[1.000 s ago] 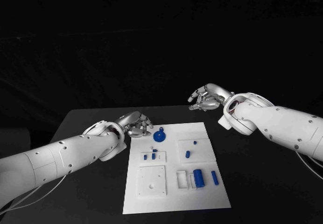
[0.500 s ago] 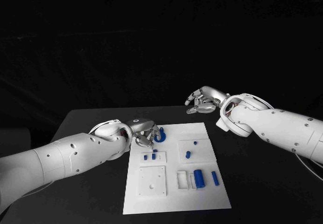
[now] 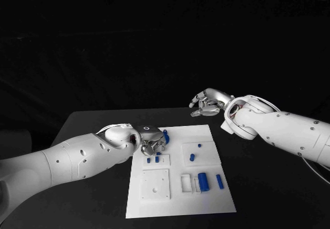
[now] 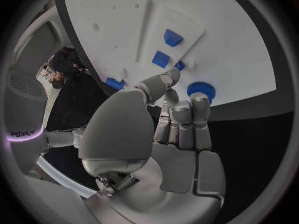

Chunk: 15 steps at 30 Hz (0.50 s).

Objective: Assemble the parts on the task board

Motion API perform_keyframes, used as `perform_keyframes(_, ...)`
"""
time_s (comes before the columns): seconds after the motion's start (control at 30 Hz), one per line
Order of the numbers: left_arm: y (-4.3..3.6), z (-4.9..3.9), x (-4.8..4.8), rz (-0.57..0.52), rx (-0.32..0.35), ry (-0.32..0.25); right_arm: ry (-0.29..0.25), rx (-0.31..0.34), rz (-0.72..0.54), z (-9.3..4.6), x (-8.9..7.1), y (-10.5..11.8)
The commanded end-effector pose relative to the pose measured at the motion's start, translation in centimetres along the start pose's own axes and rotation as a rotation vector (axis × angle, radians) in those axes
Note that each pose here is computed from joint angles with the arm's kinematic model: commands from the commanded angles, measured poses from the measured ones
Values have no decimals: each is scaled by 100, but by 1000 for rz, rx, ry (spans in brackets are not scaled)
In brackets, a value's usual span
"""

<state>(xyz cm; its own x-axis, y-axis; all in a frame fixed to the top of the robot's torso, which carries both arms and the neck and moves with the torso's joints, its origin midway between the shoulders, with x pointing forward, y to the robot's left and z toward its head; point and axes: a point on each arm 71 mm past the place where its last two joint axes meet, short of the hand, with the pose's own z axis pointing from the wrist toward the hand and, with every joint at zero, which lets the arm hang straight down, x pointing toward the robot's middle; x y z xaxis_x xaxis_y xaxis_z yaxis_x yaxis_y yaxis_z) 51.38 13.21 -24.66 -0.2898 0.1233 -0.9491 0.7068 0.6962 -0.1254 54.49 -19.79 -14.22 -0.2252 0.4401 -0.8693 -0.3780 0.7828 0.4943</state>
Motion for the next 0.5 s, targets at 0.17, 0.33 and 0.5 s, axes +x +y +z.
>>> perform_keyframes(0.17,-11,60,56,73,-6,57,0,-4,-16,0,6,10)
perform_keyframes(0.33,7,85,75,78,-11,59,0,-4,-15,-2,6,10)
perform_keyframes(0.5,42,110,88,89,-17,48,-2,-4,-15,-5,3,8)
